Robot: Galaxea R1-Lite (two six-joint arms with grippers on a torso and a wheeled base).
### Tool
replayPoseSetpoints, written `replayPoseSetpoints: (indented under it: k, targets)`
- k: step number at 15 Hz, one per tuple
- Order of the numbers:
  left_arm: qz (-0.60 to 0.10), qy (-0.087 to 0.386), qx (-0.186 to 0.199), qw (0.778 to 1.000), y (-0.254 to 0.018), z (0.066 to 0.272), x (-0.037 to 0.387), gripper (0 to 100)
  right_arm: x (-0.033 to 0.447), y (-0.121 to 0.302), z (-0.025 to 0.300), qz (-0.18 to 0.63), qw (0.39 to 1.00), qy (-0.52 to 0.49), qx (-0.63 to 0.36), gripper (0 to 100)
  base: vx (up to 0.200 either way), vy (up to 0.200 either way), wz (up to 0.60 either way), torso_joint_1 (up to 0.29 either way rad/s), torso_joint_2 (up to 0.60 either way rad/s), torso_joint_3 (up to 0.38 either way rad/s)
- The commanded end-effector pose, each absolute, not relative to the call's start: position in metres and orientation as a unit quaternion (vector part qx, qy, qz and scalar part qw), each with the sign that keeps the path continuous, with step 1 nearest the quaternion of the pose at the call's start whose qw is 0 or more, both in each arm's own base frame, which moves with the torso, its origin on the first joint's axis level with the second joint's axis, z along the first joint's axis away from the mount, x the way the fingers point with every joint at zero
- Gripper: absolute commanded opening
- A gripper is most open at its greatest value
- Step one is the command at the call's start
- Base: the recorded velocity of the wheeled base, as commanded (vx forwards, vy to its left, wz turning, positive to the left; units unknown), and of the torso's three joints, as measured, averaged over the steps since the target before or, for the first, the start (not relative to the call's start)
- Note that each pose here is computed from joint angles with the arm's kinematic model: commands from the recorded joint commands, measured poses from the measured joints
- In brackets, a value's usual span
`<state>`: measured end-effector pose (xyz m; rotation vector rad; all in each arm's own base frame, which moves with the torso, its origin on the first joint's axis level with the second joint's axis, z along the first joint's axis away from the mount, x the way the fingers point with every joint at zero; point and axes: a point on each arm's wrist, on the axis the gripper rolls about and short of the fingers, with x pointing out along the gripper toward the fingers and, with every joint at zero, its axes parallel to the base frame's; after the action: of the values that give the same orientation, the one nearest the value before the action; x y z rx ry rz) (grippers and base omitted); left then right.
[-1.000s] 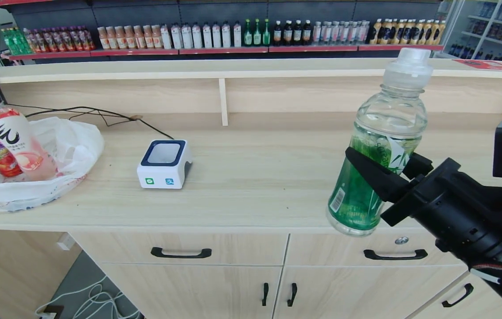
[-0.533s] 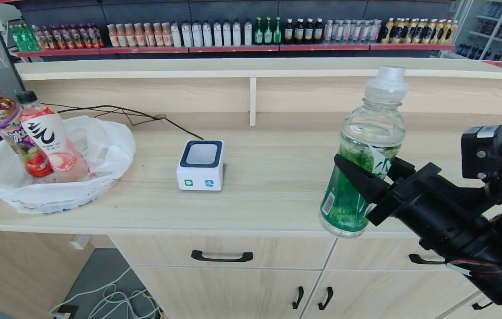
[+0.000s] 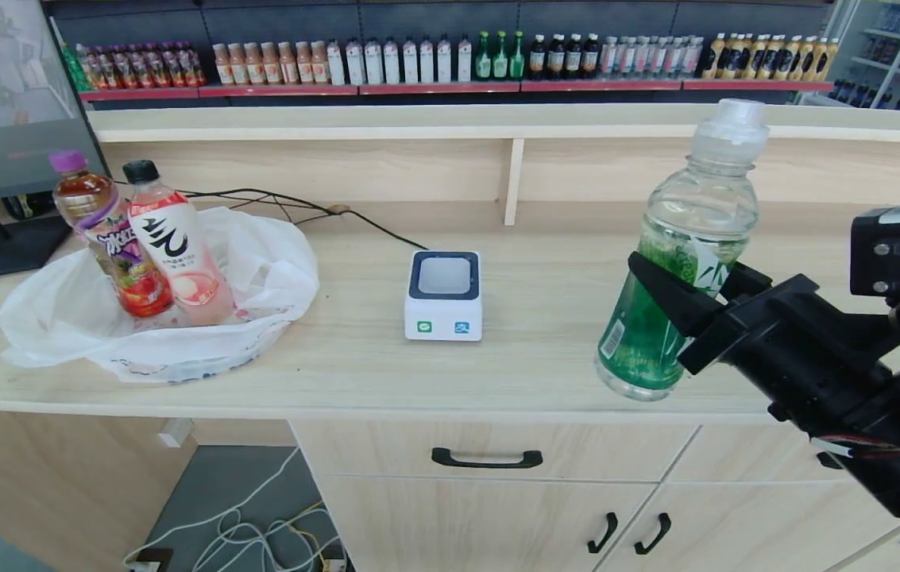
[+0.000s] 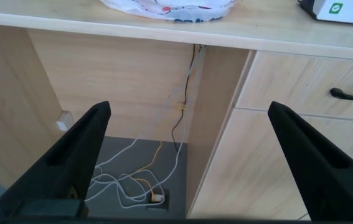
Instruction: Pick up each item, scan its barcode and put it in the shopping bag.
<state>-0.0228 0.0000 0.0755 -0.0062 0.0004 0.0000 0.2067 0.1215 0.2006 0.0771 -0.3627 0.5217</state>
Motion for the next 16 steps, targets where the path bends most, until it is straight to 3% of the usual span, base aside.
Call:
replayPoseSetpoints:
  k: [1,10,12,16]
  targets:
    - [0.000,0.000,-0.003,1.000,0.000,0.075,-0.023,100,0.208,0.119,0.207,0.249,0.948,-0.192,0.040,0,0.000,0.200,0.00,0.007,0.00,0.002]
    - [0.000,0.000,-0.003,1.000,0.000,0.075,-0.023,100,0.214,0.110,0.220,0.228,0.948,-0.217,0.052,0,0.000,0.200,0.00,0.002,0.00,0.000]
    - [0.000,0.000,-0.003,1.000,0.000,0.075,-0.023,100,0.224,0.101,0.233,0.203,0.947,-0.248,0.030,0,0.000,0.000,0.00,0.000,0.00,0.000]
    - [0.000,0.000,-0.003,1.000,0.000,0.075,-0.023,100,0.228,0.101,0.229,0.240,0.937,-0.252,-0.016,0,0.000,0.000,0.00,0.000,0.00,0.000]
